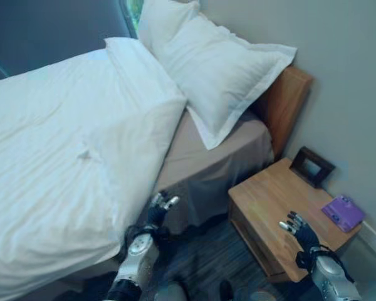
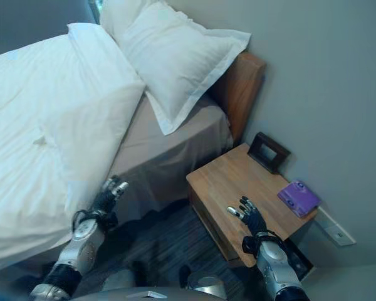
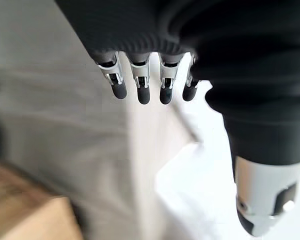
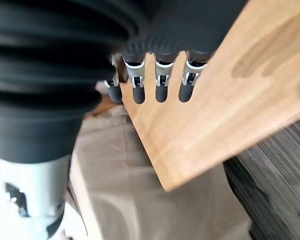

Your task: Making the bed.

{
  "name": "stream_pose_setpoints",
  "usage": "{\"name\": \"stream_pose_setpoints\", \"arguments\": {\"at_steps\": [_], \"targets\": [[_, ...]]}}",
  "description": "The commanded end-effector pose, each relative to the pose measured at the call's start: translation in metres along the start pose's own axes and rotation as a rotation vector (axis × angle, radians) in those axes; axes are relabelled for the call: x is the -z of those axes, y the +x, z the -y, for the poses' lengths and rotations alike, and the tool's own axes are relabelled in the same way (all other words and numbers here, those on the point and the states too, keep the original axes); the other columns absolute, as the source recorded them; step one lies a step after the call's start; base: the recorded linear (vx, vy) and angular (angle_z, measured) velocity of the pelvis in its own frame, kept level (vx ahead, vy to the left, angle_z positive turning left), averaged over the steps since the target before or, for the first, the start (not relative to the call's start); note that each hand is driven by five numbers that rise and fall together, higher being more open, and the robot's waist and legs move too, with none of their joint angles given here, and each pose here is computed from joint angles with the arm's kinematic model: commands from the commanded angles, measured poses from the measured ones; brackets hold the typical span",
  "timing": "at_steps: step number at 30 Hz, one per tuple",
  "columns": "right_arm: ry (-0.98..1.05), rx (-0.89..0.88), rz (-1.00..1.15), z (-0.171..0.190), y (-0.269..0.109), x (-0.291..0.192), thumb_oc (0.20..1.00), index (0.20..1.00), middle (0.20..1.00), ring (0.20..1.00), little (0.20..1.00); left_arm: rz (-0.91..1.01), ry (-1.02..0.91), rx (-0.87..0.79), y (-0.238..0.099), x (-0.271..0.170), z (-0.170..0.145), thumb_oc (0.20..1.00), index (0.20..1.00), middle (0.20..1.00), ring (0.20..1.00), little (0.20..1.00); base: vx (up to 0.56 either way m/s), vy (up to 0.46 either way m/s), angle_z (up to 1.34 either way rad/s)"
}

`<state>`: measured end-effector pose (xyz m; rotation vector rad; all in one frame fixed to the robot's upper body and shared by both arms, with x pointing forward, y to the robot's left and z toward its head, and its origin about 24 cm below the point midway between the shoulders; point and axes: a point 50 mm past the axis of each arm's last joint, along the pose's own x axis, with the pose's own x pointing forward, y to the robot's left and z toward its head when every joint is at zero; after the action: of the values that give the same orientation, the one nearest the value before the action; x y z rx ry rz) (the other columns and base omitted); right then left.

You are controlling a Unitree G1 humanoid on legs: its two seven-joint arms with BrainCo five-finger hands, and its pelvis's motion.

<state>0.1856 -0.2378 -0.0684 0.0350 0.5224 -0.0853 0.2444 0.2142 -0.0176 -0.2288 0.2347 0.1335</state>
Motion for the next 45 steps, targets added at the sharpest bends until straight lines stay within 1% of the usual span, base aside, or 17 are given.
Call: {"name": "stream_pose_setpoints", "arguments": {"at_steps": [1,3,7,10,11,12,16,17,18,20,22,23,24,28,35,41,45], "targets": [[-0.041,-0.009,0.105,0.01,-0.006,-0.02,1.0,1.0,1.0,1.0,1.0,0.31,-0.005,0.037,0.011,-0.069,0.008,1.0,1.0,1.0,1.0,1.0,0.14,0.08,-0.26],[-0.042,-0.006,0.101,0.011,-0.008,-0.018,1.0,1.0,1.0,1.0,1.0,0.351,0.008,0.058,0.011,-0.08,0.013,1.0,1.0,1.0,1.0,1.0,0.09,0.069,0.12],[-0.013,0.021,0.072,0.014,-0.013,-0.008,1.0,1.0,1.0,1.0,1.0,0.466,0.168,0.1,0.022,-0.12,0.023,1.0,1.0,1.0,1.0,1.0,0.05,0.094,0.23],[-0.044,-0.026,0.041,0.01,-0.016,-0.001,1.0,1.0,1.0,1.0,1.0,0.581,0.241,0.125,0.024,-0.154,0.028,1.0,1.0,1.0,1.0,1.0,0.1,0.062,0.33],[-0.044,-0.027,0.041,0.01,-0.016,-0.001,1.0,1.0,1.0,1.0,1.0,0.581,0.241,0.125,0.024,-0.155,0.028,1.0,1.0,1.0,1.0,1.0,0.1,0.064,0.13],[-0.058,-0.048,0.047,0.009,-0.016,-0.003,1.0,1.0,1.0,1.0,1.0,0.64,0.364,0.07,0.028,-0.177,0.023,1.0,1.0,1.0,1.0,1.0,0.05,0.038,0.13],[-0.056,-0.063,0.038,0.009,-0.018,0.0,1.0,1.0,1.0,1.0,1.0,0.609,0.488,-0.077,0.044,-0.201,-0.006,1.0,1.0,1.0,1.0,1.0,0.04,0.026,0.21],[-0.055,-0.062,0.039,0.009,-0.018,0.0,1.0,1.0,1.0,1.0,1.0,0.61,0.489,-0.076,0.044,-0.201,-0.006,1.0,1.0,1.0,1.0,1.0,0.06,0.022,-0.1],[-0.062,-0.068,0.012,0.012,-0.02,0.004,1.0,1.0,1.0,1.0,1.0,0.505,0.539,-0.19,0.057,-0.205,-0.034,1.0,1.0,1.0,1.0,1.0,0.05,0.021,-0.06],[-0.063,-0.069,0.004,0.013,-0.021,0.006,1.0,1.0,1.0,1.0,1.0,0.482,0.545,-0.23,0.061,-0.211,-0.043,1.0,1.0,1.0,1.0,1.0,0.04,0.016,-0.11],[-0.072,-0.085,-0.035,0.016,-0.024,0.012,1.0,1.0,1.0,1.0,1.0,0.382,0.676,-0.385,0.066,-0.232,-0.073,1.0,1.0,1.0,1.0,1.0,0.02,0.01,-0.26],[-0.069,-0.089,-0.039,0.016,-0.024,0.013,1.0,1.0,1.0,1.0,1.0,0.361,0.687,-0.426,0.065,-0.237,-0.082,1.0,1.0,1.0,1.0,1.0,0.01,0.004,-0.16],[-0.068,-0.089,-0.039,0.016,-0.023,0.013,1.0,1.0,1.0,1.0,1.0,0.362,0.687,-0.426,0.066,-0.237,-0.082,1.0,1.0,1.0,1.0,1.0,-0.01,0.009,-0.15],[-0.051,-0.108,-0.055,0.011,-0.022,0.016,1.0,1.0,1.0,1.0,1.0,0.272,0.657,-0.577,0.061,-0.244,-0.11,1.0,1.0,1.0,1.0,1.0,-0.02,0.012,-0.24],[-0.038,-0.137,-0.035,0.003,-0.016,0.01,1.0,1.0,1.0,1.0,1.0,0.358,0.6,-0.675,0.054,-0.285,-0.109,1.0,1.0,1.0,1.0,1.0,-0.02,0.012,-0.22],[-0.029,-0.129,-0.037,0.001,-0.014,0.01,1.0,1.0,1.0,1.0,1.0,0.406,0.552,-0.744,0.048,-0.303,-0.11,1.0,1.0,1.0,1.0,1.0,0.01,-0.006,-0.17],[-0.035,-0.133,-0.022,0.0,-0.014,0.007,1.0,1.0,1.0,1.0,1.0,0.459,0.474,-0.852,0.033,-0.323,-0.122,1.0,1.0,1.0,1.0,1.0,0.03,-0.004,-0.22]]}}
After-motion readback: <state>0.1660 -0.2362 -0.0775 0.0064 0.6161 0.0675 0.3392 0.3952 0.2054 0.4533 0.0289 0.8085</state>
